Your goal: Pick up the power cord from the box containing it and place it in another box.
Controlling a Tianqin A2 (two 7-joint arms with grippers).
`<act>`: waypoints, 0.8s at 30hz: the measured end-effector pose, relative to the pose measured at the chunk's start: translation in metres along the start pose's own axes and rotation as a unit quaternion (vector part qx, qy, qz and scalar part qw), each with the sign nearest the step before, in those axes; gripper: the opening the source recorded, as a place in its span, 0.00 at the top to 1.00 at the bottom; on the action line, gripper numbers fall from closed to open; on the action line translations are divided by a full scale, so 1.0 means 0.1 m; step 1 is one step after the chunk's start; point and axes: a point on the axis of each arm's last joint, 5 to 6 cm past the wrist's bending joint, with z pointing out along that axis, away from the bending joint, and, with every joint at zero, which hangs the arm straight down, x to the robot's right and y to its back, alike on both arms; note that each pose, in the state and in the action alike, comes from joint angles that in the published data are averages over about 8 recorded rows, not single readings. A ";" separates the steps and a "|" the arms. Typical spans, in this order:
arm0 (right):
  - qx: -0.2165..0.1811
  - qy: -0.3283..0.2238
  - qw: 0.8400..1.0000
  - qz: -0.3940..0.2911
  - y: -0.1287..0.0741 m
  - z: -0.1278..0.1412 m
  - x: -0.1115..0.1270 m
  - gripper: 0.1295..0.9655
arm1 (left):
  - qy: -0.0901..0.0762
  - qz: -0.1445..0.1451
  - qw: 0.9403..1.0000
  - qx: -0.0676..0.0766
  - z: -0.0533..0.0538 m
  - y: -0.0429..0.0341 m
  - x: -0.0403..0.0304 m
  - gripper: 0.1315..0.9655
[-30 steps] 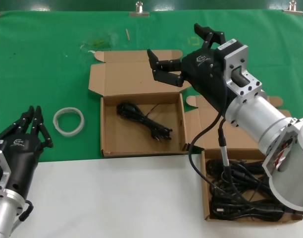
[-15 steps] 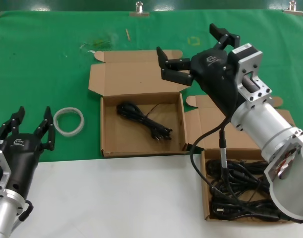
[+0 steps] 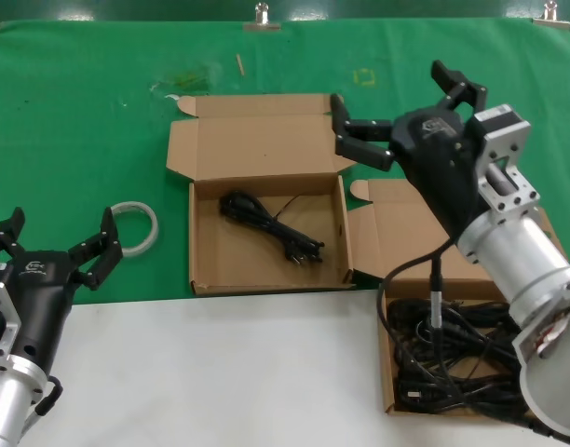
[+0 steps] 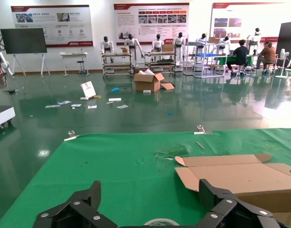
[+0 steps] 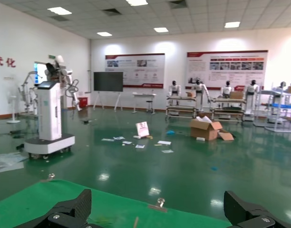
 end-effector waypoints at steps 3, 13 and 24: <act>0.000 0.010 1.000 0.003 0.05 -0.05 0.03 0.00 | 0.000 0.000 1.000 0.000 0.00 0.000 0.000 0.33; -0.009 0.044 0.999 0.012 0.23 -0.23 0.14 0.00 | 0.000 0.000 1.000 0.000 0.00 0.000 0.000 0.17; -0.030 0.086 0.996 0.015 0.46 -0.50 0.27 0.00 | 0.000 0.000 1.000 0.000 0.00 0.000 0.000 0.04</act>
